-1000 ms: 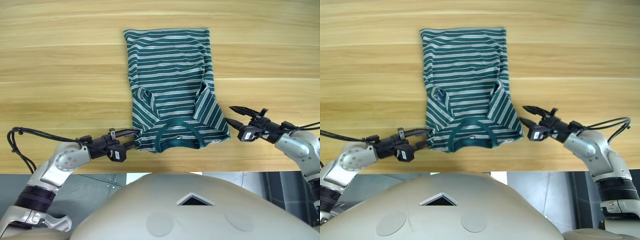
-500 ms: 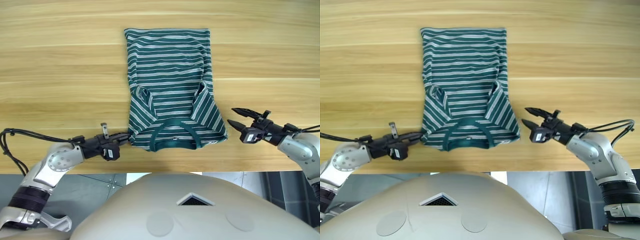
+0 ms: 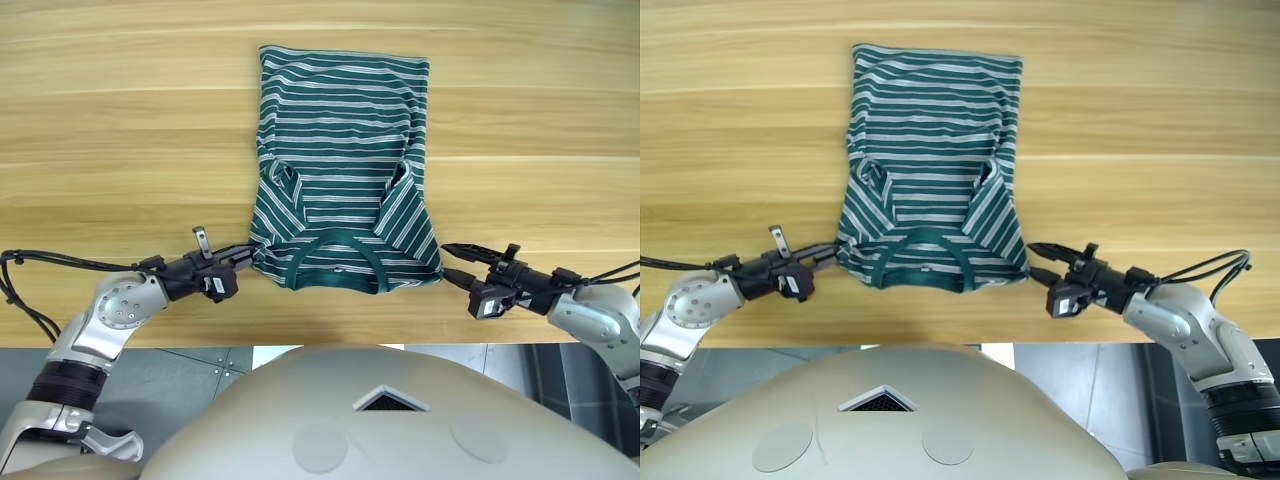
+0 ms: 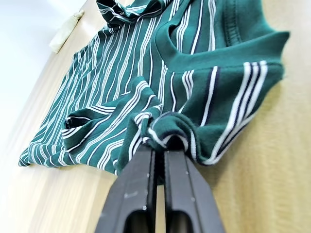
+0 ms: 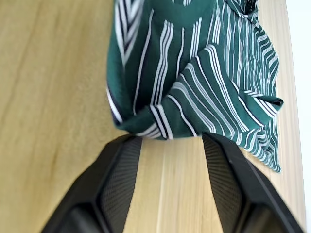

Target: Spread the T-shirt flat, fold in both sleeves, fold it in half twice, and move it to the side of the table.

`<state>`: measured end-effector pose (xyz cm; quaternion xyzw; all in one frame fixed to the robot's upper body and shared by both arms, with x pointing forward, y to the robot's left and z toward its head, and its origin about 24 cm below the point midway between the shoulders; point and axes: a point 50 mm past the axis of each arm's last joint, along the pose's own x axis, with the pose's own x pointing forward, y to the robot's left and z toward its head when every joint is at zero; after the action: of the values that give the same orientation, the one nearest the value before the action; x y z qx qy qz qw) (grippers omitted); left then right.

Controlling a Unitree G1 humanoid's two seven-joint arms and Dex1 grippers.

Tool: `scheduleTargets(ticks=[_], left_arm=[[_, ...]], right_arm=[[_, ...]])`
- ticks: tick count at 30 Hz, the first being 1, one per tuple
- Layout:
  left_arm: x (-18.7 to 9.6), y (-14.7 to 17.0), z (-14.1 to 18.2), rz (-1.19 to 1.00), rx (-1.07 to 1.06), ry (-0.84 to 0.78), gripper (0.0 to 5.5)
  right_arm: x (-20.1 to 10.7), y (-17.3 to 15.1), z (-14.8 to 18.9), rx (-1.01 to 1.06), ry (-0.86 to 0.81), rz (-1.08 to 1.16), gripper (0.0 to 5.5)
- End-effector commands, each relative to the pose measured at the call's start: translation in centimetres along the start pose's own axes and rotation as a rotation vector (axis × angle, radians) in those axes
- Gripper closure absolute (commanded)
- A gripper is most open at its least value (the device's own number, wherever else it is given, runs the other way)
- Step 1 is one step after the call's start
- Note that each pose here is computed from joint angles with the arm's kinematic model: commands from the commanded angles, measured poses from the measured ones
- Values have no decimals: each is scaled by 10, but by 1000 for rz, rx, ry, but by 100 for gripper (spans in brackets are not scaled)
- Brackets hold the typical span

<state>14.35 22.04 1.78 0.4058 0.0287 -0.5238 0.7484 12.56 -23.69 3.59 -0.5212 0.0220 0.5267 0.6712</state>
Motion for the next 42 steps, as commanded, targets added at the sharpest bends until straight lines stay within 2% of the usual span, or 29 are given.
scheduleTargets(ticks=[1, 9, 21, 25, 30, 36, 42], left_arm=[[5, -5, -4, -33, -12, 21, 547], [9, -6, -4, -42, -16, 8, 547], [3, -18, -5, -19, -65, 7, 547], [0, -31, 3, -19, -105, -18, 547], [-10, -37, 33, -19, -114, -92, 548], [-16, -50, 56, 25, -198, -161, 548], [-12, -2, 46, 299, -175, -217, 548]], right_arm=[[4, 8, 3, -20, -12, 101, 318], [14, 9, 1, -33, -34, 124, 318], [14, 6, -6, 0, -19, 67, 544], [10, 1, -6, 16, -11, 8, 549], [-10, -11, -3, 65, 7, -113, 550], [-21, -7, 14, 180, -44, -203, 550], [-6, -53, 21, 115, -177, -384, 550]])
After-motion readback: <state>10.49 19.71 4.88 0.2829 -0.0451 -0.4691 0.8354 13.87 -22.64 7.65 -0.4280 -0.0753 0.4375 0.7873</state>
